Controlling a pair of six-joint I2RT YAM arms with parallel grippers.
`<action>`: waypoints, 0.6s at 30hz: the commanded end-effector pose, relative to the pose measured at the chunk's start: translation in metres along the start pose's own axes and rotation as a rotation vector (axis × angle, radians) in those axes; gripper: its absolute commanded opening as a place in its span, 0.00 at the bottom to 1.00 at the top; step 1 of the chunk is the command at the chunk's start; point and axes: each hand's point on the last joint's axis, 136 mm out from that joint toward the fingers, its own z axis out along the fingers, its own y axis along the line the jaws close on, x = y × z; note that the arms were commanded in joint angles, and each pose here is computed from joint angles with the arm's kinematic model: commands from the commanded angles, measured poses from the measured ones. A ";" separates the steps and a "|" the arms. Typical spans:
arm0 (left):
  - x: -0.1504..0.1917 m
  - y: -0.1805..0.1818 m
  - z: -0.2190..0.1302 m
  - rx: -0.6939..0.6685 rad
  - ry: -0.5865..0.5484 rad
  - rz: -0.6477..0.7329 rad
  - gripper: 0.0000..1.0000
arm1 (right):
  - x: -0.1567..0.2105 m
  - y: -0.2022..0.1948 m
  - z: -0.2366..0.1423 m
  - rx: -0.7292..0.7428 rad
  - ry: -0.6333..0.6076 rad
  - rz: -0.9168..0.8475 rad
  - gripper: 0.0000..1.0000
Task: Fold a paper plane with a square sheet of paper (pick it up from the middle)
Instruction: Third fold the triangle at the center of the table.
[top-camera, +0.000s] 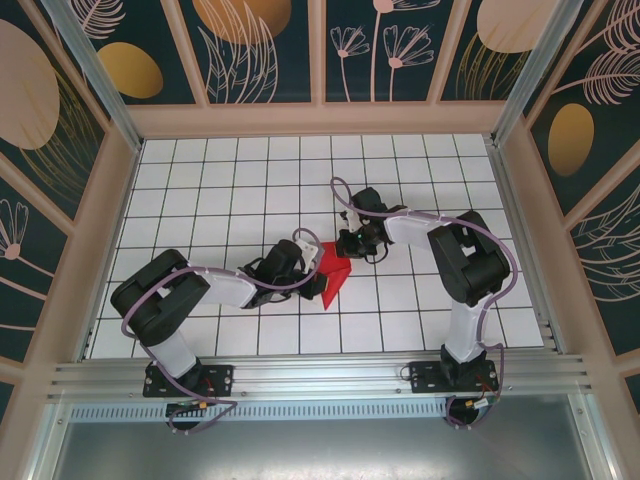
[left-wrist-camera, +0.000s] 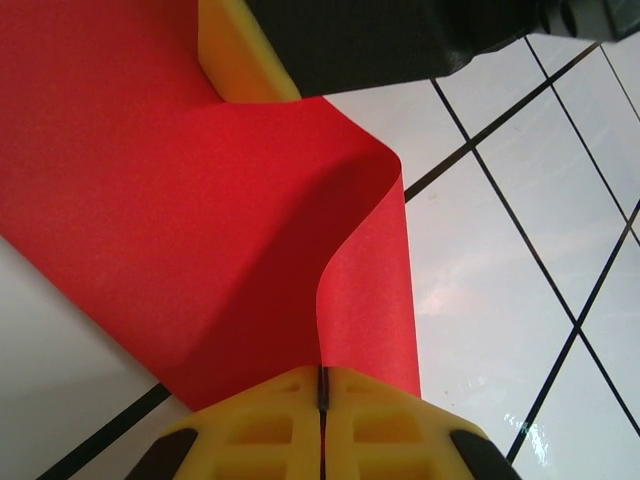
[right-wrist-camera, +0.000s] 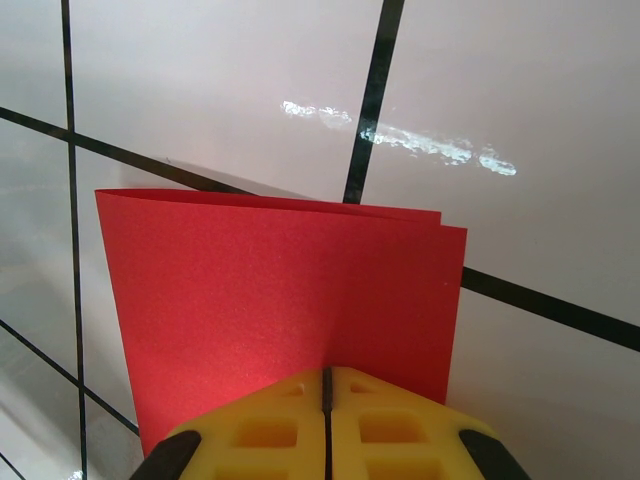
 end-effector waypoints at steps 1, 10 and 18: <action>-0.004 -0.002 0.002 0.012 0.010 0.029 0.06 | 0.022 -0.013 0.015 0.037 0.088 0.005 0.08; 0.003 0.008 0.006 -0.020 0.030 0.023 0.07 | 0.022 -0.013 0.015 0.039 0.090 0.004 0.08; 0.007 0.013 0.011 -0.030 0.034 0.017 0.07 | 0.022 -0.011 0.014 0.031 0.090 0.005 0.09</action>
